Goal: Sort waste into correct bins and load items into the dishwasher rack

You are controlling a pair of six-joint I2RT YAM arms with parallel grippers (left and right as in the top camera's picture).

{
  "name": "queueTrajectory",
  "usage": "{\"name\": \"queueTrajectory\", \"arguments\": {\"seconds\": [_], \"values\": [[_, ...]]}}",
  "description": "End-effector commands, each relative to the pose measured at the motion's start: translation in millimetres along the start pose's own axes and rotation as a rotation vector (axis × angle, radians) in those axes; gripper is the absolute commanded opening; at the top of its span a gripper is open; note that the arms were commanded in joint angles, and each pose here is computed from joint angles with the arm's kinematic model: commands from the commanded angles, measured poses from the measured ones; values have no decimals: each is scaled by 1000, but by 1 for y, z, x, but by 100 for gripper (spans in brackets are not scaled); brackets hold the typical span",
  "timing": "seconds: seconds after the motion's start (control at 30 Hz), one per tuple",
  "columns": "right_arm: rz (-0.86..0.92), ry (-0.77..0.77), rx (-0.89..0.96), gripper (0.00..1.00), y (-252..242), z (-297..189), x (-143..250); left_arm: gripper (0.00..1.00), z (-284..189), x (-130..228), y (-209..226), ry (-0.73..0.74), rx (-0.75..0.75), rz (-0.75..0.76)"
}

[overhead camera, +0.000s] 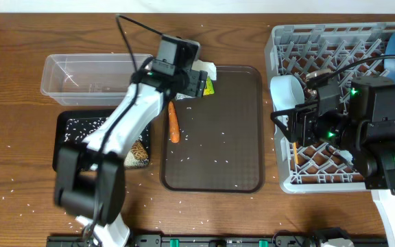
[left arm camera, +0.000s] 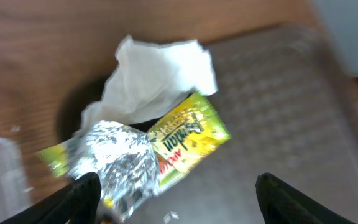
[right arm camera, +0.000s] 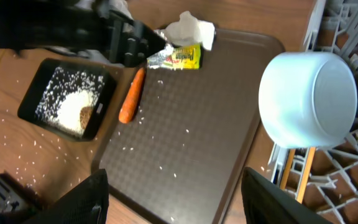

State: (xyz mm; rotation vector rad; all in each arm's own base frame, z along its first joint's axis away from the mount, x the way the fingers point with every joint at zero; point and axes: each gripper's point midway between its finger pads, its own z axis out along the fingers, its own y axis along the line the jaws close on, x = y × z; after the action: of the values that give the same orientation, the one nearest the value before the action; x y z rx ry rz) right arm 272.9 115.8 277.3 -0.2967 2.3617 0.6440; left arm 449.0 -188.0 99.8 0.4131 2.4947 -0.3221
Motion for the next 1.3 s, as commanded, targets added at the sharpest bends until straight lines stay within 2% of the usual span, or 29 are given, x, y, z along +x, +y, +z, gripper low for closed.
{"name": "queueTrajectory", "arguments": {"seconds": [0.0, 0.13, 0.2, 0.4, 0.53, 0.57, 0.7, 0.97, 1.1, 1.17, 1.27], "values": [[1, 18, -5, 61, 3, 2, 2, 80, 31, 22, 4, 59, -21, 35], [15, 46, 4, 61, -2, 8, 7, 80, 56, 36, 1, 93, -14, 61], [25, 67, 7, 61, -4, 12, 10, 77, 65, 43, 4, 109, -36, 73], [41, 120, 36, 58, -13, 21, 18, 47, 75, 60, 8, 162, -47, 69], [43, 124, 36, 57, -13, 21, 18, 19, 73, 65, 7, 185, -44, 63], [43, 123, 37, 57, -13, 21, 18, 6, 70, 64, 7, 186, -44, 62], [43, 125, 37, 55, -13, 21, 19, 6, 41, 47, 2, 162, -45, 42], [42, 124, 37, 55, -13, 21, 19, 6, -59, -10, 1, -30, -67, 71], [45, 127, 37, 55, -13, 21, 19, 6, -93, -19, 49, -66, -289, 104], [46, 131, 37, 55, -13, 21, 20, 6, -102, -18, 80, -60, -402, 76], [47, 133, 38, 55, -13, 21, 21, 6, -107, -12, 113, -39, -456, 49]]}}
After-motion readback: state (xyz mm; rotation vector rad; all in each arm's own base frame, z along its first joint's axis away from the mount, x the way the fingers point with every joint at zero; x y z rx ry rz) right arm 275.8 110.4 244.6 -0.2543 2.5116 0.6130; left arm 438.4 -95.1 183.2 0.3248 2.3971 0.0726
